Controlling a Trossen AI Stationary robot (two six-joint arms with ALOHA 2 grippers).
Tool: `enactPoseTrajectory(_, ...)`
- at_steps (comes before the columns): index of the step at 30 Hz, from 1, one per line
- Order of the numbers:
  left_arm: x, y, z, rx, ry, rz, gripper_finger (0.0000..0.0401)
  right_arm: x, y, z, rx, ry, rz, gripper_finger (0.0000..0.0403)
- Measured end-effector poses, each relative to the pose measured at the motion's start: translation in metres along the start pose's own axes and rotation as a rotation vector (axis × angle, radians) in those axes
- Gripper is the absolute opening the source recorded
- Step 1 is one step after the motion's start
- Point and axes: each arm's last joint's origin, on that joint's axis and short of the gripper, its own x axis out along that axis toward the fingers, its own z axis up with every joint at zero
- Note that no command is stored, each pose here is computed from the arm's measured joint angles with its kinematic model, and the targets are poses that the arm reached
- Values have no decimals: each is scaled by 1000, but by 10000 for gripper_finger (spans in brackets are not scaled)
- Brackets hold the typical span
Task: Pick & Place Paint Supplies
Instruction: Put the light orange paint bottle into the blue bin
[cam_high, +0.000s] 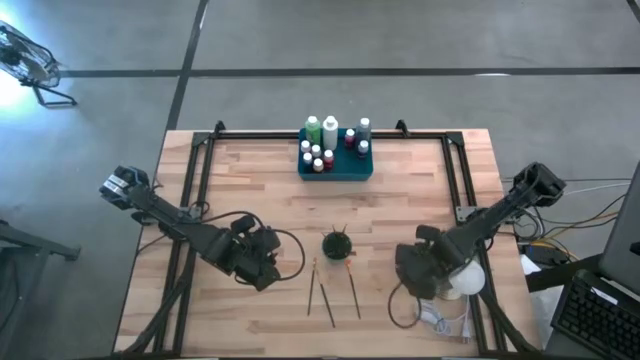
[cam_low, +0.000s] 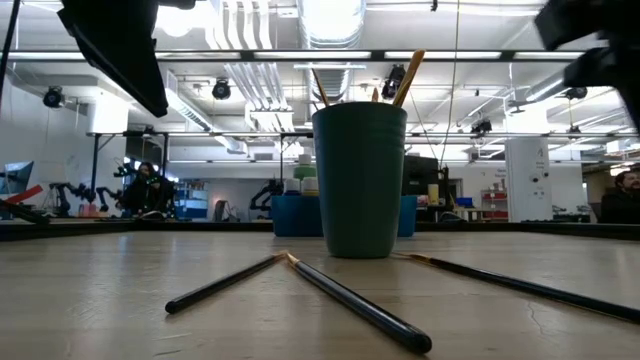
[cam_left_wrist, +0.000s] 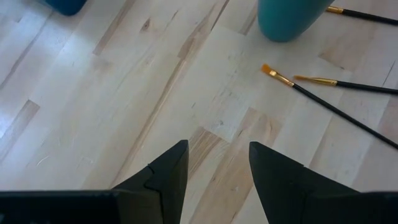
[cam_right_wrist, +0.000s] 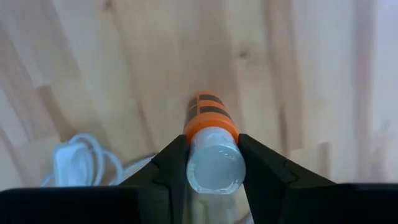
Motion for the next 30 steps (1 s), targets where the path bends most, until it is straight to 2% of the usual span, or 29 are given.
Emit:
enactPoseTrajectory(12,0,0,1,-4,-5,-5,175,-49,-79,39,28,-239,55,113)
enactPoseTrajectory(21,0,-3,3,-20,-24,-31,175,-91,-140,84,15,-399,25,113)
enactPoseTrajectory(26,0,-4,3,-25,-28,-36,175,-109,-163,108,-2,-448,11,113)
enactPoseTrajectory(30,0,-5,5,-37,-42,-54,175,-109,-172,125,-24,-444,42,113)
